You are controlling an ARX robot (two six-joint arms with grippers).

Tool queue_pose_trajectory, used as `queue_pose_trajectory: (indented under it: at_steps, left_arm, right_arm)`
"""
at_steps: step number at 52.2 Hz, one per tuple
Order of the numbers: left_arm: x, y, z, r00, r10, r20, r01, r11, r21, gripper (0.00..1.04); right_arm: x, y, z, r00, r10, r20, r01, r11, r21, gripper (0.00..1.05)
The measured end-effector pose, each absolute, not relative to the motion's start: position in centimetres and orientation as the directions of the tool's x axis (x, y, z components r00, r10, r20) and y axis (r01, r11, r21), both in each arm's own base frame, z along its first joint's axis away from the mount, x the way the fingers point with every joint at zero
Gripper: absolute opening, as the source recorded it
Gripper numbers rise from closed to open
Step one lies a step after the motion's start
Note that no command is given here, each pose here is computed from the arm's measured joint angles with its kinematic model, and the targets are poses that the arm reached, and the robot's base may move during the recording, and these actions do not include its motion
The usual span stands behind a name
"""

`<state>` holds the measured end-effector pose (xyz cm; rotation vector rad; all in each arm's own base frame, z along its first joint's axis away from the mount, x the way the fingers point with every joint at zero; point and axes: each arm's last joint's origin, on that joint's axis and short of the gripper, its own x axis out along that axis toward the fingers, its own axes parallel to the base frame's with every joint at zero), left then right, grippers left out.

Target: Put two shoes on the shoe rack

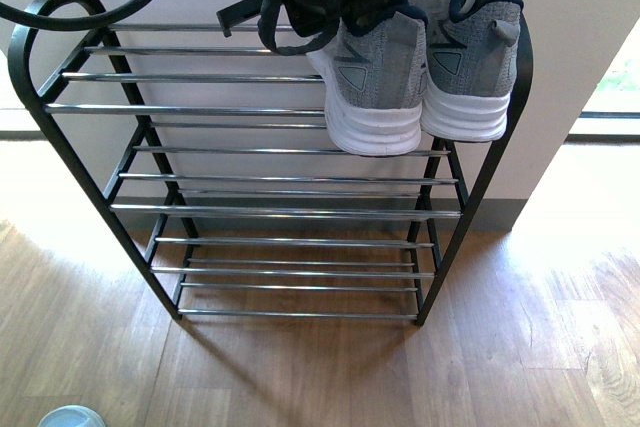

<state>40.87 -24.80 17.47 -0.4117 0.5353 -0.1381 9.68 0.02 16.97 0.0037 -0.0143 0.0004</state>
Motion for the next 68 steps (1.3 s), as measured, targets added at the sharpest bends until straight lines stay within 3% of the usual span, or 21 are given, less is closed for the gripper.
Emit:
queue_pose_trajectory:
  at_steps: [9,17,23,33,41,47,58,68]
  left_arm:
    - [40.8,-24.5,17.2,0.839,-0.217,-0.499,0.035,0.936,-0.349,0.02]
    - [40.6,-23.5,18.5,0.835,-0.239,-0.496,0.059,0.934,-0.351,0.33]
    - [39.0,-21.7,23.3,0.864,-0.254,-0.434,0.079,0.921,-0.382,0.58]
    - [34.9,-18.4,29.7,0.945,-0.149,-0.29,0.06,0.954,-0.293,0.83]
    - [31.4,-13.9,30.7,0.999,-0.023,0.026,0.027,0.988,-0.155,0.59]
    - [29.6,-11.3,28.3,0.999,-0.008,0.047,0.012,0.996,-0.093,0.45]
    - [24.4,-6.4,23.0,1.0,-0.011,-0.003,0.011,1.0,-0.018,0.02]
    - [20.7,-3.5,20.5,1.0,-0.007,-0.013,0.007,1.0,-0.01,0.01]
  right_arm:
    - [9.7,0.0,17.0,1.0,0.001,0.014,-0.001,1.0,0.004,0.96]
    - [9.7,0.0,17.0,1.0,0.0,0.014,0.0,1.0,0.004,0.96]
    - [9.7,0.0,17.0,1.0,0.001,0.014,-0.001,1.0,0.004,0.96]
    - [9.7,0.0,17.0,1.0,0.0,0.014,0.0,1.0,0.004,0.96]
    - [9.7,0.0,17.0,1.0,0.0,0.014,0.0,1.0,0.004,0.96]
    - [9.7,0.0,17.0,1.0,0.001,0.014,-0.001,1.0,0.004,0.96]
    - [9.7,0.0,17.0,1.0,0.001,0.014,-0.001,1.0,0.004,0.96]
    - [9.7,0.0,17.0,1.0,0.0,0.014,0.0,1.0,0.004,0.96]
